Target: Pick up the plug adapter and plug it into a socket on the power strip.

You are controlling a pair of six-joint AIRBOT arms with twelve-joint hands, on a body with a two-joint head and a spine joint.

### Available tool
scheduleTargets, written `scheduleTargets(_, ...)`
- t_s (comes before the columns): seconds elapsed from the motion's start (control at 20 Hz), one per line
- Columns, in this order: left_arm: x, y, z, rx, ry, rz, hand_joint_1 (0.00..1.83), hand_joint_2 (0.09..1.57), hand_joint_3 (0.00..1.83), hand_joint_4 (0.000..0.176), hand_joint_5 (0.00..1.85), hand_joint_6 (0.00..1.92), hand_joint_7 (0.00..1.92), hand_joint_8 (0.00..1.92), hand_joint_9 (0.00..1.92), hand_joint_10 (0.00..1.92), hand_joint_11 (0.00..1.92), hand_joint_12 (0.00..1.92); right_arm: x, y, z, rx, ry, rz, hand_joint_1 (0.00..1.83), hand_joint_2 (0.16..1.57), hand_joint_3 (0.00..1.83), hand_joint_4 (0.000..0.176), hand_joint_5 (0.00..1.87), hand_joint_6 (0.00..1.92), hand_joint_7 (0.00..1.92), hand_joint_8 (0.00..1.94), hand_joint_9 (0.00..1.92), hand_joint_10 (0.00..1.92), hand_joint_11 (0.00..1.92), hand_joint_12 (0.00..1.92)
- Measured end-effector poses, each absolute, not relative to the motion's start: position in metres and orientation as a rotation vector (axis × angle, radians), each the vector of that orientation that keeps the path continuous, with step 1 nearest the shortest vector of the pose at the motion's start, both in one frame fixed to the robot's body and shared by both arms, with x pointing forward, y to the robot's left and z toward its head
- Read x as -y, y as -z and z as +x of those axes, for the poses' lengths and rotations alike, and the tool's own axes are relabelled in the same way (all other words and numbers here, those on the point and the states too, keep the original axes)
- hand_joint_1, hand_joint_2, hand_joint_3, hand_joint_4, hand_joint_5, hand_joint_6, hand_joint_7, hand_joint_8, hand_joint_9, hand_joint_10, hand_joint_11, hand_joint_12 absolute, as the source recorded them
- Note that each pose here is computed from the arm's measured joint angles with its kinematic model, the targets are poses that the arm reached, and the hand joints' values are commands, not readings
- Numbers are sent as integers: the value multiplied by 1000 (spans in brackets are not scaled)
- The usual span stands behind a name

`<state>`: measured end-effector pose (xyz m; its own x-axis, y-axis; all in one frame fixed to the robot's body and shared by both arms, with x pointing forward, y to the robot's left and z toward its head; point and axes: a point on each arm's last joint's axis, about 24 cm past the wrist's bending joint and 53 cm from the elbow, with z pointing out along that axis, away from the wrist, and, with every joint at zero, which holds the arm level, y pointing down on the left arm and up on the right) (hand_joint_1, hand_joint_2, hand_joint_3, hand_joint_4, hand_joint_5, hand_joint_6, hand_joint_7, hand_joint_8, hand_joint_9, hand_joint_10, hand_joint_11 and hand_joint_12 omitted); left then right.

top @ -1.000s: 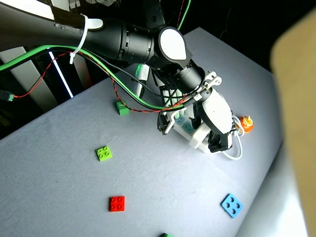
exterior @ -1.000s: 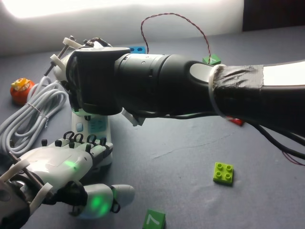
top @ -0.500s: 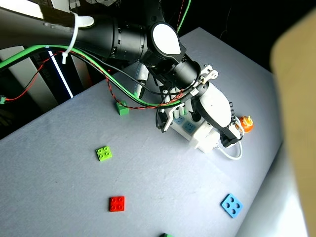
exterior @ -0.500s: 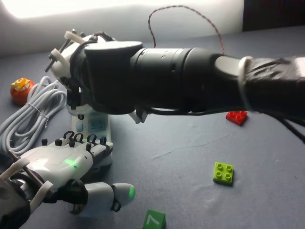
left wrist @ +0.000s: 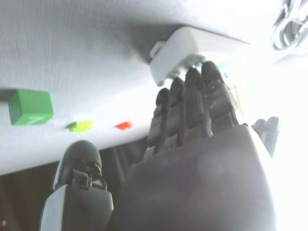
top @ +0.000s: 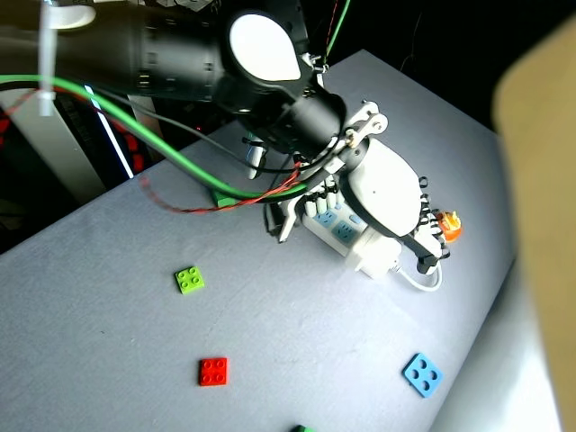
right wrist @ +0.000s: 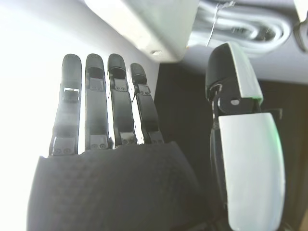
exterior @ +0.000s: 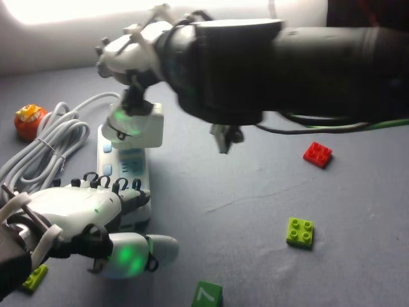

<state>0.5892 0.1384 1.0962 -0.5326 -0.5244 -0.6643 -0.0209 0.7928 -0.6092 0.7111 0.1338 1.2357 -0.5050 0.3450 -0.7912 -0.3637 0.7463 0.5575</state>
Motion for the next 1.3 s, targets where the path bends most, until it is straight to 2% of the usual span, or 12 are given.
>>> scheduleTargets(0.1, -140, -1107, 598, -2023, 696, -401, 3, 1229, 0, 0, 433, 91, 495, 191, 408, 306, 0, 859, -110, -1252, 703, -1852, -929, 11, 629, 943, 0, 0, 367, 26, 464, 32, 456, 52, 0, 990)
scheduleTargets(0.15, -140, -1109, 600, -2017, 697, -401, 10, 1223, 1, 0, 227, 697, 223, 854, 193, 907, 0, 1001, -101, -1259, 698, -1819, -934, -12, 648, 937, 0, 0, 415, 36, 521, 49, 512, 74, 0, 1060)
scheduleTargets(0.2, -140, -1112, 602, -2014, 708, -402, 44, 1215, 0, 0, 101, 1145, 94, 1287, 76, 1298, 0, 1153, -89, -1266, 691, -1795, -929, -40, 645, 948, 0, 0, 430, 38, 542, 55, 533, 83, 0, 1075)
scheduleTargets(0.3, -135, -1116, 605, -2022, 747, -393, 99, 1202, 0, 0, 6, 1814, 11, 1809, 2, 1847, 0, 1806, -64, -1262, 675, -1806, -935, -33, 619, 988, 0, 0, 497, 45, 569, 208, 550, 303, 0, 1238)
scheduleTargets(0.35, -135, -1120, 606, -2019, 756, -392, 186, 1198, 0, 0, 0, 1900, 13, 1899, 8, 1906, 0, 1898, -57, -1260, 669, -1816, -945, -24, 595, 1002, 0, 0, 517, 50, 476, 472, 469, 565, 0, 1281)
scheduleTargets(0.45, -138, -1134, 615, -1987, 773, -389, 229, 1199, 0, 0, 66, 1920, 29, 1920, 87, 1920, 70, 1920, -36, -1255, 653, -1827, -953, -24, 550, 1014, 0, 0, 535, 108, 237, 1087, 277, 1182, 49, 1494)
scheduleTargets(0.55, -144, -1145, 621, -1963, 782, -395, 197, 1200, 0, 0, 41, 1921, 1, 1921, 57, 1921, 124, 1921, -18, -1256, 640, -1826, -957, -26, 488, 1053, 1, 0, 216, 1032, 120, 1538, 151, 1666, 74, 1846)
scheduleTargets(0.6, -147, -1150, 624, -1954, 787, -396, 190, 1201, 1, 0, 22, 1921, 0, 1921, 49, 1921, 130, 1921, -11, -1255, 635, -1827, -950, -30, 431, 1081, 3, 0, 140, 1328, 99, 1716, 121, 1855, 110, 1906)
scheduleTargets(0.8, -153, -1176, 632, -1906, 809, -371, 169, 1222, 1, 0, 254, 1836, 301, 1921, 298, 1921, 350, 1921, 8, -1250, 608, -1850, -976, -17, 422, 1095, 0, 0, 91, 1848, 116, 1940, 250, 1921, 272, 1921)
scheduleTargets(0.95, -159, -1196, 645, -1865, 826, -344, 98, 1269, 2, 0, 790, 1751, 874, 1892, 797, 1921, 790, 1921, 30, -1252, 608, -1841, -947, 14, 388, 1101, 4, 0, 231, 1920, 246, 1941, 331, 1921, 451, 1921)
scheduleTargets(1.15, -159, -1216, 646, -1834, 862, -317, 157, 1319, 0, 0, 1262, 1917, 1401, 1920, 1406, 1921, 1442, 1921, 42, -1221, 609, -1908, -889, 31, 240, 1141, 2, 0, 765, 1921, 728, 1941, 665, 1921, 748, 1921)
scheduleTargets(1.3, -161, -1229, 647, -1823, 891, -278, 250, 1292, 0, 109, 1492, 1921, 1613, 1921, 1631, 1921, 1627, 1921, 39, -1222, 610, -1902, -900, 13, 293, 1109, 0, 5, 1147, 1921, 1119, 1941, 1018, 1921, 931, 1921)
